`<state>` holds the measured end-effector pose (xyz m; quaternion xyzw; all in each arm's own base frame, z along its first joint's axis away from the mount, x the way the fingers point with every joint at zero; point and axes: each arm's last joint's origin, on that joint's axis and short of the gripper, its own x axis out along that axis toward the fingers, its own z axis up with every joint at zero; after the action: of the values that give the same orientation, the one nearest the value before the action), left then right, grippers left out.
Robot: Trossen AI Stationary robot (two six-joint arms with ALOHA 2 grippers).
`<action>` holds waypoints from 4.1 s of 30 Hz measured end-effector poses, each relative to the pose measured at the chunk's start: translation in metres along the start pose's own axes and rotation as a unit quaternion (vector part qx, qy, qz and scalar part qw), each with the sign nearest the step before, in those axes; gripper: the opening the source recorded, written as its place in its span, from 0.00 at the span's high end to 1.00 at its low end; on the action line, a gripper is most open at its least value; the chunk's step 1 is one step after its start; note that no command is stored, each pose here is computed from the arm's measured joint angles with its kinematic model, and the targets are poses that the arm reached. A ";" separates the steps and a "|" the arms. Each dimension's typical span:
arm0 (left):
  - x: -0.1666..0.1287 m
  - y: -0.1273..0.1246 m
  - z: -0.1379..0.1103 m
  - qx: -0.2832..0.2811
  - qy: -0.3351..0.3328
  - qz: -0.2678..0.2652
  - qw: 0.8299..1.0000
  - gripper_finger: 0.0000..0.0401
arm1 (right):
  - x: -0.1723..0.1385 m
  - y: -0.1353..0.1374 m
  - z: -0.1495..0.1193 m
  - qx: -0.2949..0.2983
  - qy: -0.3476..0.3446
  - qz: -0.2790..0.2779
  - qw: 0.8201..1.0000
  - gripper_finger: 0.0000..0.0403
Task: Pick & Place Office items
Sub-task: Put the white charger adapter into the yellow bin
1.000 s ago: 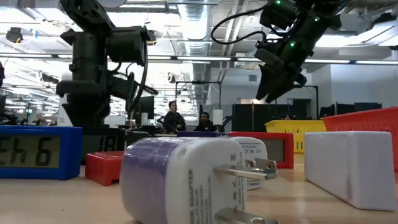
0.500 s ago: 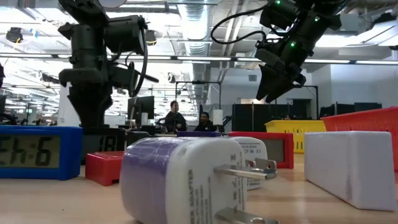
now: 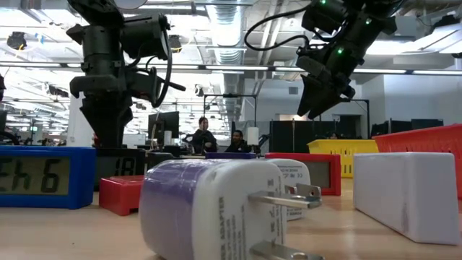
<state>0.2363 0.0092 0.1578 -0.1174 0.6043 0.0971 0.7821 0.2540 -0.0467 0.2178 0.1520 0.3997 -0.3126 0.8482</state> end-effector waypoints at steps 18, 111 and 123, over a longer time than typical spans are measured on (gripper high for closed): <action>0.019 -0.001 0.002 0.018 0.026 0.006 0.999 0.56 | 0.000 0.000 0.000 0.000 0.001 0.000 1.000 0.46; 0.011 -0.014 0.081 0.177 -0.437 0.187 0.862 0.64 | 0.029 0.050 0.031 0.168 -0.112 0.250 0.947 0.21; 0.010 -0.015 0.081 0.154 -0.447 0.175 0.864 0.64 | 0.054 0.060 0.031 0.190 -0.102 0.232 0.949 0.21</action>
<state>0.3179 0.0194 0.1688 0.1678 0.2078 0.1801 0.9467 0.3376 -0.0394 0.1961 0.3660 0.1983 -0.1911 0.8889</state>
